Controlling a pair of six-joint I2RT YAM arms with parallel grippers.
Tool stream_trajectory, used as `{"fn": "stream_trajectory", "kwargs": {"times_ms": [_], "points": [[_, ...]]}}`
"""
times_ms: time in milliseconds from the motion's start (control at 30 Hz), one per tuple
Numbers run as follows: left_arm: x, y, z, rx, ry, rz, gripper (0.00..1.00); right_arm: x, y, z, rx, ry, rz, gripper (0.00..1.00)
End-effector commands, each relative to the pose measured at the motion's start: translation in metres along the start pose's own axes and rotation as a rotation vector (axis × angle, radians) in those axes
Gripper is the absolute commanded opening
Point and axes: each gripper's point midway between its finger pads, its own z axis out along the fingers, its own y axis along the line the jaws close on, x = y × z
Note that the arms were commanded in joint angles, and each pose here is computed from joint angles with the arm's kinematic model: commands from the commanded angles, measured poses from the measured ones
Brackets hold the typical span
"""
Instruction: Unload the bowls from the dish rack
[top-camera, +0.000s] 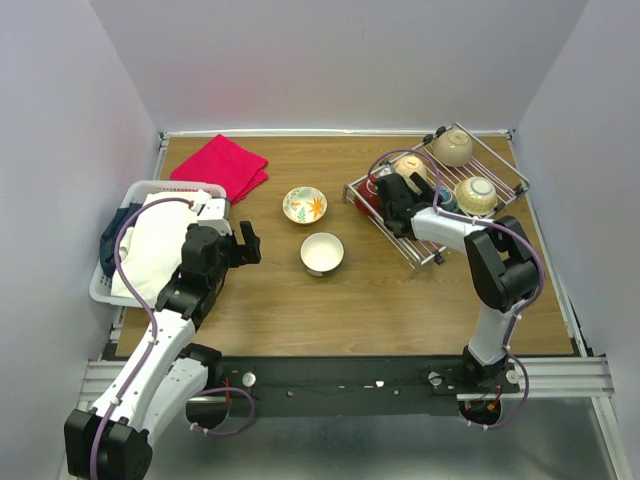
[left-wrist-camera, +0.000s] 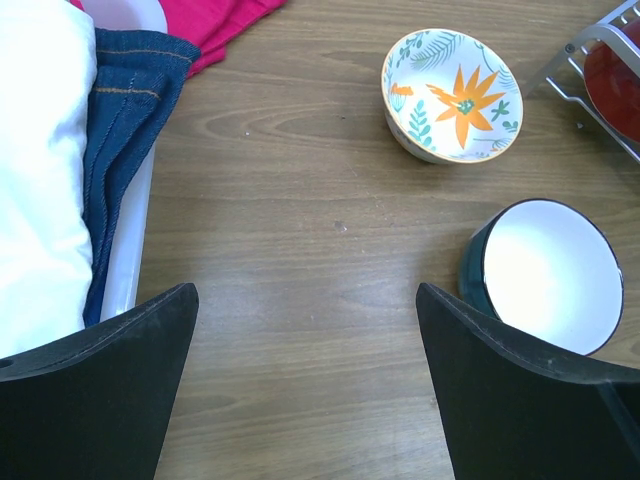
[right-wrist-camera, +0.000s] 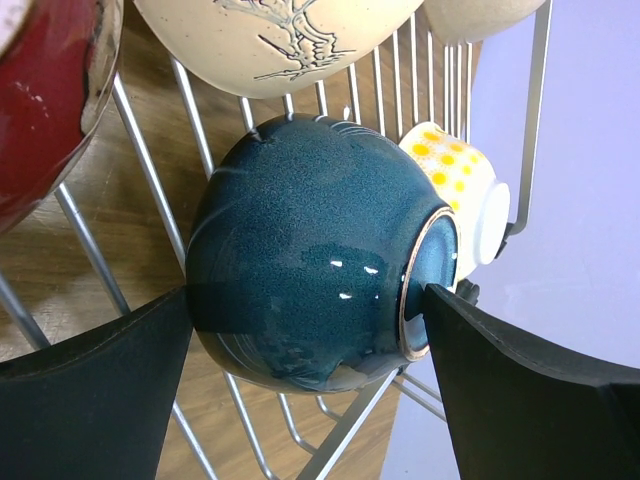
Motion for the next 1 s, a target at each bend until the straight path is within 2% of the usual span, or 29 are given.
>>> {"fn": "stream_trajectory", "kwargs": {"times_ms": [0, 133, 467, 967], "points": [[-0.008, 0.001, -0.003, -0.014, -0.027, -0.002, 0.99, 0.033, 0.036, 0.019, -0.080, 0.082, -0.050, 1.00], [-0.008, 0.001, -0.004, -0.015, -0.027, 0.000, 0.99, 0.028, 0.028, 0.015, -0.070, 0.074, -0.026, 0.96], [-0.008, 0.001, -0.003, -0.015, -0.029, 0.000, 0.99, -0.001, -0.002, -0.015, -0.101, -0.008, 0.106, 0.73], [-0.007, 0.001, -0.002, -0.014, -0.021, 0.000, 0.99, -0.028, -0.026, -0.046, -0.166, -0.101, 0.278, 0.49]]}}
